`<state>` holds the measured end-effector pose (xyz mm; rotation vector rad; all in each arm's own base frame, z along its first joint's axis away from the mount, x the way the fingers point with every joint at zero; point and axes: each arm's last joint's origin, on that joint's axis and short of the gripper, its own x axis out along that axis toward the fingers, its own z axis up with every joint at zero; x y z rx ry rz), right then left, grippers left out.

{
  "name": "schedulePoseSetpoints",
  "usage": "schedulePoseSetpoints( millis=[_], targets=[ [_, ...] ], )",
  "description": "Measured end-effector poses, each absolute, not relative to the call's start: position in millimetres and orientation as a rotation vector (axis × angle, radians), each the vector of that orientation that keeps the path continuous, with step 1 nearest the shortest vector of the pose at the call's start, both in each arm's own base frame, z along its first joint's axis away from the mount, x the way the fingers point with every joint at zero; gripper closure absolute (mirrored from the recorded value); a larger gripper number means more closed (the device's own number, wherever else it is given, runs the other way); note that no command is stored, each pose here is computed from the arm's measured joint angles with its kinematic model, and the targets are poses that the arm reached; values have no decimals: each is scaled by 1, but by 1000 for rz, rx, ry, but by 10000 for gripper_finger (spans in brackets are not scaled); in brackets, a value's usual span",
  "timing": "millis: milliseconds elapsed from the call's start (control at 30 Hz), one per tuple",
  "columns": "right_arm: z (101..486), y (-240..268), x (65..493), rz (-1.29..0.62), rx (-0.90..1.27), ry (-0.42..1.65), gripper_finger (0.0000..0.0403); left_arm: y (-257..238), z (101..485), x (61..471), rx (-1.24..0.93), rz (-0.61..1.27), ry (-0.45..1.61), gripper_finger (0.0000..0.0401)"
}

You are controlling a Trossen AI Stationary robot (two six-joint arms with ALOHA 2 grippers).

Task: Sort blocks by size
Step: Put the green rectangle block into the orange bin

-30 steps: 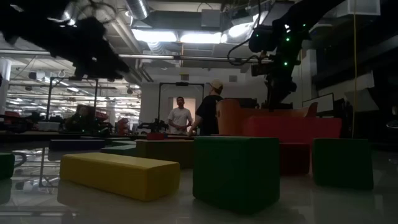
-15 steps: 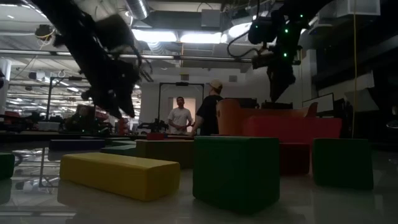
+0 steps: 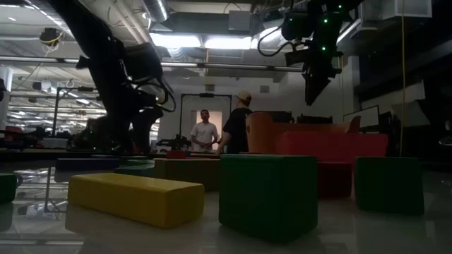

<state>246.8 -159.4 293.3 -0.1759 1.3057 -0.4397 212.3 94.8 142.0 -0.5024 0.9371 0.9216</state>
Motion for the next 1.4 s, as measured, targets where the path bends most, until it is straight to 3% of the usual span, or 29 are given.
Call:
schedulePoseSetpoints(
  millis=[300,600,900,1033,1267,1400],
  targets=[
    [292,-157,245,-386,-141,1317,187,96,127,216,-495,928,1003,174],
    [299,-148,232,-345,-112,1358,187,98,131,221,-511,916,993,319],
    [331,-129,206,-351,-48,1205,187,110,178,259,-499,740,857,319],
    [341,-121,200,-265,32,1109,187,112,206,279,-479,624,752,319],
    [344,-113,201,-44,152,998,187,116,245,311,-363,426,326,312],
    [345,-112,202,-18,163,979,187,121,243,330,-284,391,153,312]
  ],
)
